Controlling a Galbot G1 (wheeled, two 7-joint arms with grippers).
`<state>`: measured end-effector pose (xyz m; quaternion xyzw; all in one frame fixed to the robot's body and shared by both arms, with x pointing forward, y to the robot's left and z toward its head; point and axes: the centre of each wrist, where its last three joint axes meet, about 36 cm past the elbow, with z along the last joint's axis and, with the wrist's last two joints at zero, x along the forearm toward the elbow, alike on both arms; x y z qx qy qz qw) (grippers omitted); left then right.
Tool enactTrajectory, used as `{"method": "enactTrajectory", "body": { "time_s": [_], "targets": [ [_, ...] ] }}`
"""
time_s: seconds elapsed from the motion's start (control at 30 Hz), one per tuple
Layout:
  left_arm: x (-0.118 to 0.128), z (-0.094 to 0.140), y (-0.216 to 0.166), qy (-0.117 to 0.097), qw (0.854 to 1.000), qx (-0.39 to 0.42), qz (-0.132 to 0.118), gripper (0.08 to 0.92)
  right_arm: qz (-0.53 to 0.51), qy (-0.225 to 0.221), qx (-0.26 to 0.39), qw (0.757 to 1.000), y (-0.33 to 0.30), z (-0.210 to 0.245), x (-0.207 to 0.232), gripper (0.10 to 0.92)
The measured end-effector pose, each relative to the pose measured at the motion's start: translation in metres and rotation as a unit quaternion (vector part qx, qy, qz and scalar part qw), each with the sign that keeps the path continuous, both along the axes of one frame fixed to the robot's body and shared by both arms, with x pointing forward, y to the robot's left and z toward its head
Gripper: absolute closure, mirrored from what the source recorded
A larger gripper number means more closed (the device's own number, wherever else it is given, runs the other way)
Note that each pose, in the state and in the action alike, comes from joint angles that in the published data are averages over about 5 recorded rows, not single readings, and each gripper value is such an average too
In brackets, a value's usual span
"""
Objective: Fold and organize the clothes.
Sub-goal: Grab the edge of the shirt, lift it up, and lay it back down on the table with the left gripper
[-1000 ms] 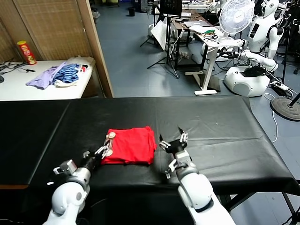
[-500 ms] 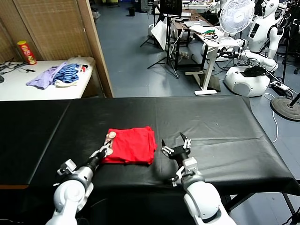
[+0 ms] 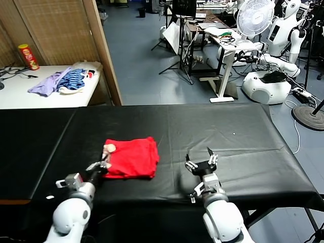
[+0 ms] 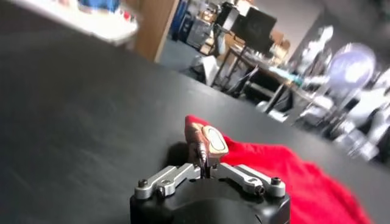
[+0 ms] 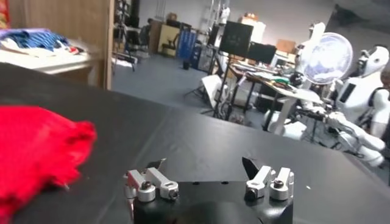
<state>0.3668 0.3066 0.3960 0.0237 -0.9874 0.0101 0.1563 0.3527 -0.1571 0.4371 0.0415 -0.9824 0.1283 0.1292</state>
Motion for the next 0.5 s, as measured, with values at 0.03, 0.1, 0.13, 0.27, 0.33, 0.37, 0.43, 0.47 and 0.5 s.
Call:
{"method": "enactTrajectory", "body": {
  "time_s": [0.03,0.1,0.13,0.27,0.33,0.37,0.43,0.47,0.5],
  "targets": [
    [-0.001,0.002,0.006,-0.005,0.999,0.033,0.0,0.844,0.0,0.0,0.0,1.0,0.001,0.0,0.0,0.224],
    [-0.002,0.007,0.02,-0.015,0.995,0.102,0.0,0.844,0.001,0.001,0.001,1.0,0.002,-0.001,0.002,0.224],
    [-0.002,0.01,0.029,-0.02,0.99,0.137,0.002,0.844,0.001,0.001,0.001,1.0,0.003,-0.001,0.002,0.224],
    [-0.002,0.032,0.062,-0.045,0.963,0.265,0.01,0.844,0.003,0.0,0.002,1.0,0.004,-0.002,0.005,0.224],
    [-0.003,0.047,0.072,-0.057,0.947,0.316,0.012,0.844,0.003,0.001,0.002,1.0,0.005,-0.002,0.006,0.224],
    [-0.005,0.055,0.073,-0.063,0.941,0.334,0.012,0.844,0.003,0.001,0.003,1.0,0.005,-0.003,0.007,0.224],
    [-0.008,0.068,0.068,-0.07,0.935,0.348,0.009,0.844,0.003,0.002,0.004,1.0,0.006,-0.003,0.008,0.224],
    [-0.011,0.073,0.062,-0.074,0.935,0.346,0.006,0.844,0.003,0.003,0.004,1.0,0.006,-0.004,0.008,0.224],
    [-0.013,0.078,0.054,-0.077,0.938,0.337,0.001,0.844,0.003,0.004,0.004,1.0,0.006,-0.004,0.008,0.224]
  ]
}}
